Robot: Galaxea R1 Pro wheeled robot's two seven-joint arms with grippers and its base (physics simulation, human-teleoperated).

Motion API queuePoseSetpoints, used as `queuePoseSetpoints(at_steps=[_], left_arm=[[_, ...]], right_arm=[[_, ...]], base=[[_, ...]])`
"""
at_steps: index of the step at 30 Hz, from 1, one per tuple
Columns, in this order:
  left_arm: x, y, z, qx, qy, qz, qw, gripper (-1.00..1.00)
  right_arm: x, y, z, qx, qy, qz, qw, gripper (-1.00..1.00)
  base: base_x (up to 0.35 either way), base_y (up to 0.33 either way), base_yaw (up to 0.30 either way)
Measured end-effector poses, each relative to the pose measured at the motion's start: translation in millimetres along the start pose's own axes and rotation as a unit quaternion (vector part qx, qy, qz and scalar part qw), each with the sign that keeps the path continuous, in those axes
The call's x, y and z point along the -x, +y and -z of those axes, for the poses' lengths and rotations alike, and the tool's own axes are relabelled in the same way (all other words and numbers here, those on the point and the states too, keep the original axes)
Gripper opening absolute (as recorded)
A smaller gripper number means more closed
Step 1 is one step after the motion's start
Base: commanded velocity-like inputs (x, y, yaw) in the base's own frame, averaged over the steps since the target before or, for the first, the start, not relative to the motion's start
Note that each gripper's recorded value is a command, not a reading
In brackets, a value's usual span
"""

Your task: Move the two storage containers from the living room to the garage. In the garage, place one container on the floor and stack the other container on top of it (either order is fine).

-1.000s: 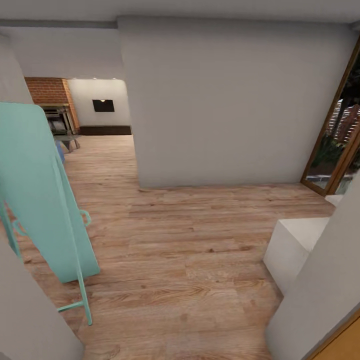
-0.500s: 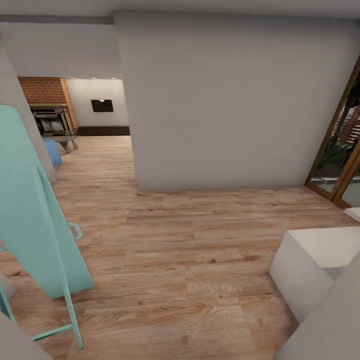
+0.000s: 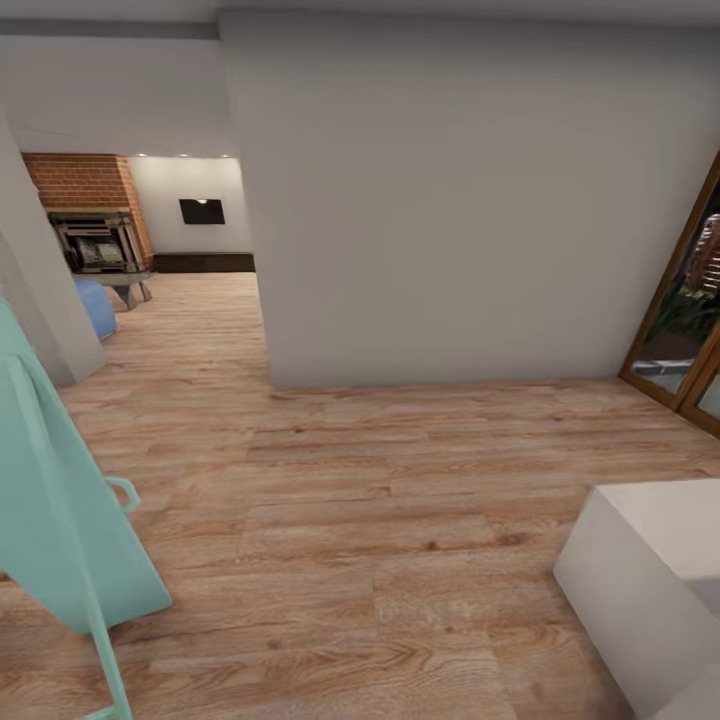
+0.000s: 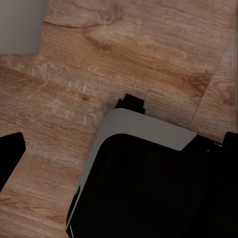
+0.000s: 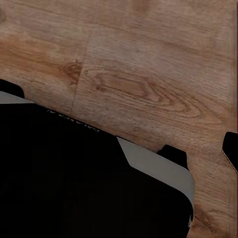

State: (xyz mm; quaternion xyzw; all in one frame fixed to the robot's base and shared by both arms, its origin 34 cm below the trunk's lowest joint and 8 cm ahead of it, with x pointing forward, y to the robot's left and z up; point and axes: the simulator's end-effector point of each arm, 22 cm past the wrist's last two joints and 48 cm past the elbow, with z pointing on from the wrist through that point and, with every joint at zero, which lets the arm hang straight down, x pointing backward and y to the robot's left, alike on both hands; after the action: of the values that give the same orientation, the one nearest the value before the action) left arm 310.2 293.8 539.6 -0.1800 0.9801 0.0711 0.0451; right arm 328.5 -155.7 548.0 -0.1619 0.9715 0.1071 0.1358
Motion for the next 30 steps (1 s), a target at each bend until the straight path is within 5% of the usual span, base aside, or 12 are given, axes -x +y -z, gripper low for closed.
queuePoseSetpoints(at_steps=[30], left_arm=[[0.0,0.0,0.0,0.0,0.0,0.0,1.0,1.0]], right_arm=[[3.8,0.0,-0.3,0.001,-0.004,0.003,1.0,1.0]], base=[[0.339,0.0,0.0]])
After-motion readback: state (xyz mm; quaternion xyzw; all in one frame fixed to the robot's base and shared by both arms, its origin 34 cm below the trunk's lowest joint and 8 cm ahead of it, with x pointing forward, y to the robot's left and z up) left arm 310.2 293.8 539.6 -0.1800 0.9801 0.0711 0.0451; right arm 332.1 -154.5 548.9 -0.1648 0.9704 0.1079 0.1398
